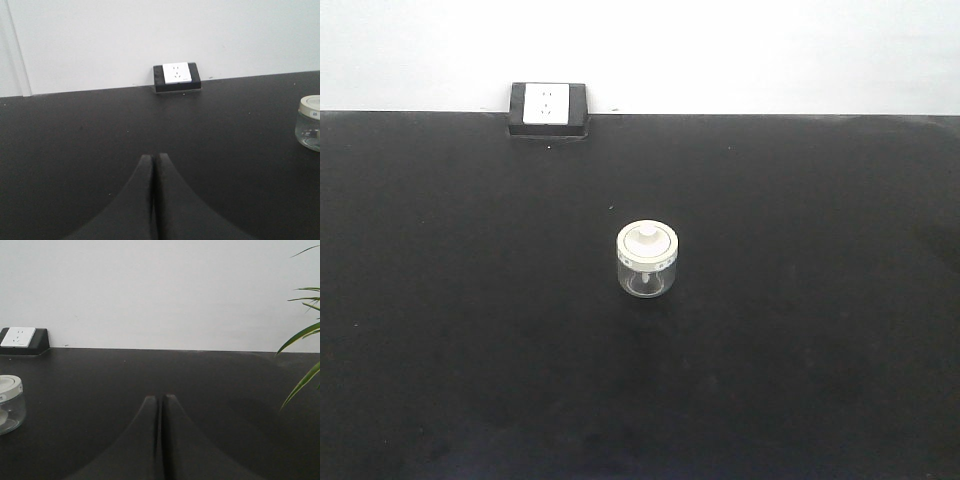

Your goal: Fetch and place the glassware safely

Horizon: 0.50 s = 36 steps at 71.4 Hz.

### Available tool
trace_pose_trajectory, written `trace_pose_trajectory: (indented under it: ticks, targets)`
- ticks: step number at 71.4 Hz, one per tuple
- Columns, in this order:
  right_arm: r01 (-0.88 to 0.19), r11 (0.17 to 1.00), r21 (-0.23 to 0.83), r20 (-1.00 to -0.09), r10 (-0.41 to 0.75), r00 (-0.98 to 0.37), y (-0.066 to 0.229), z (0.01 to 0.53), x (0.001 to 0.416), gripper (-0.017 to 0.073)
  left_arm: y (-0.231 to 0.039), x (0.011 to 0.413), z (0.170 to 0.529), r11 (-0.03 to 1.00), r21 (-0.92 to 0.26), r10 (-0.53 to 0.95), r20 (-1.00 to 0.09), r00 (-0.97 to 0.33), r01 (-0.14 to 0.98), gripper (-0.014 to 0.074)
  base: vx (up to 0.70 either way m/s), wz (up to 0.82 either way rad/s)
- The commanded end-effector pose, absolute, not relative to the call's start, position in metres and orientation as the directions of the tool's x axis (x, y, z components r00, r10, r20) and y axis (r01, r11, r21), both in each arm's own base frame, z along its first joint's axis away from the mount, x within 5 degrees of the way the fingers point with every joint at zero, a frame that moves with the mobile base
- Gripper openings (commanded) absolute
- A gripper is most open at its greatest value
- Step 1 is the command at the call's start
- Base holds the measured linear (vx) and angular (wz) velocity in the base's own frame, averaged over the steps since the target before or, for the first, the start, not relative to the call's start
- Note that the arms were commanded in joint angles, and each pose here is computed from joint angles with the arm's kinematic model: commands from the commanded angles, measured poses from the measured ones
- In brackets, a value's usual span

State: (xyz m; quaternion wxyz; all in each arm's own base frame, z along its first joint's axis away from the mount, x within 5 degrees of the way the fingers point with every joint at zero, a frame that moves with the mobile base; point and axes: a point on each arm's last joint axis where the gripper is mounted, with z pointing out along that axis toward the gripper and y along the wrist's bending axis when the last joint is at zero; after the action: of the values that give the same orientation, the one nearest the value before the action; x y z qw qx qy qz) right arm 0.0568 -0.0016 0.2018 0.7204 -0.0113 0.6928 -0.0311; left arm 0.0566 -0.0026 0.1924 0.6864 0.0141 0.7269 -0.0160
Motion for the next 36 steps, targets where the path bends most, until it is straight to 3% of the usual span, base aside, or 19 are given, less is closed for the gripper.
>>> trace_pose_trajectory:
  ticks: [1, 36]
  targets:
    - [0.035, 0.997, -0.067, -0.993, -0.070, 0.100, -0.0015, 0.2020, 0.0562, -0.0003, -0.0022, 0.0569, 0.1910, 0.999, -0.018, -0.018, -1.000, 0.007, 0.038, -0.0007, 0.00, 0.00]
    - [0.035, 0.997, -0.067, -0.993, -0.070, 0.100, -0.0015, 0.2020, 0.0562, -0.0003, -0.0022, 0.0569, 0.1910, 0.999, -0.018, -0.018, -1.000, 0.007, 0.038, -0.0007, 0.00, 0.00]
